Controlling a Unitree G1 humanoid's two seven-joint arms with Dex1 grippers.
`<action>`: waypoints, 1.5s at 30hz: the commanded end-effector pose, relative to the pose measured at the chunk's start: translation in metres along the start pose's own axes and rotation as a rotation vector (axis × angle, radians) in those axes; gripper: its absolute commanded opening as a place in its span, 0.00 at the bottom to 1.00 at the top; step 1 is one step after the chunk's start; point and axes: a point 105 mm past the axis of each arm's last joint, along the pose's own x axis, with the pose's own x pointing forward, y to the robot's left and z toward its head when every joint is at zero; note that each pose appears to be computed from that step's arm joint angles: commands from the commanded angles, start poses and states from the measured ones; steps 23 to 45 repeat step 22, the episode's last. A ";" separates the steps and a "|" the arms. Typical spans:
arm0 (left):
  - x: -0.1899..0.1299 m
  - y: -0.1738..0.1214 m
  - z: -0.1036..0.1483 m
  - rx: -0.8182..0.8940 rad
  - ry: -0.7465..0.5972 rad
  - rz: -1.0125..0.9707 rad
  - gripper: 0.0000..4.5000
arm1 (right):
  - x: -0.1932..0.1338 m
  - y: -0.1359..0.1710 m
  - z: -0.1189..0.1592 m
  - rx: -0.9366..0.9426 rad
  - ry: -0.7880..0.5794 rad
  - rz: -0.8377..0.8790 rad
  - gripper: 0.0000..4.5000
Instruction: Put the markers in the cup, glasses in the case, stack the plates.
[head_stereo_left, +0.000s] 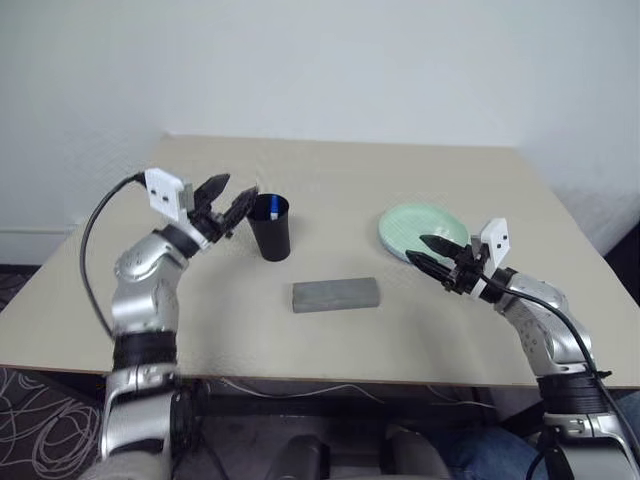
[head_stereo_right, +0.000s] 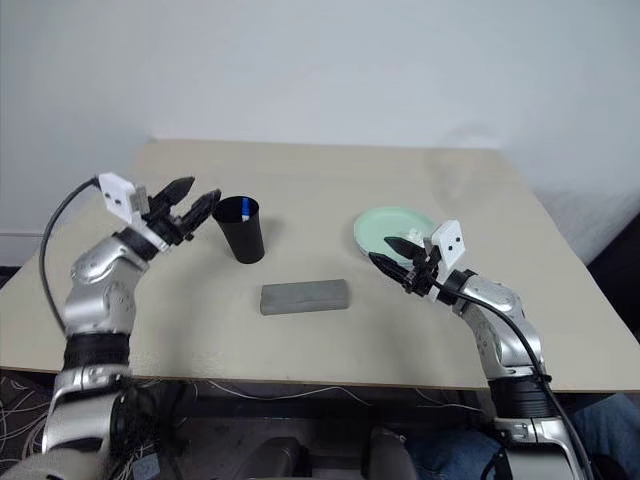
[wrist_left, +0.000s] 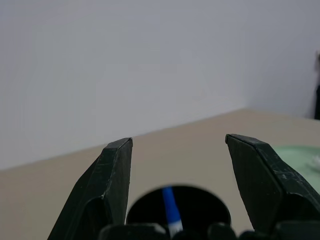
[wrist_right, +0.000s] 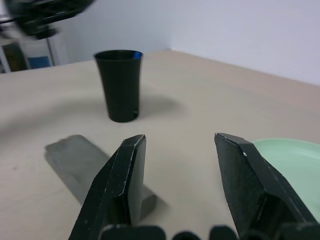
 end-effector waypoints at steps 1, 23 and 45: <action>-0.013 -0.023 0.007 0.024 0.004 -0.047 0.69 | -0.006 -0.021 0.016 -0.055 -0.038 -0.059 0.53; -0.030 -0.064 -0.071 -0.023 0.170 0.043 0.69 | -0.056 -0.049 -0.044 0.035 0.096 -0.165 0.53; -0.030 -0.064 -0.071 -0.023 0.170 0.043 0.69 | -0.056 -0.049 -0.044 0.035 0.096 -0.165 0.53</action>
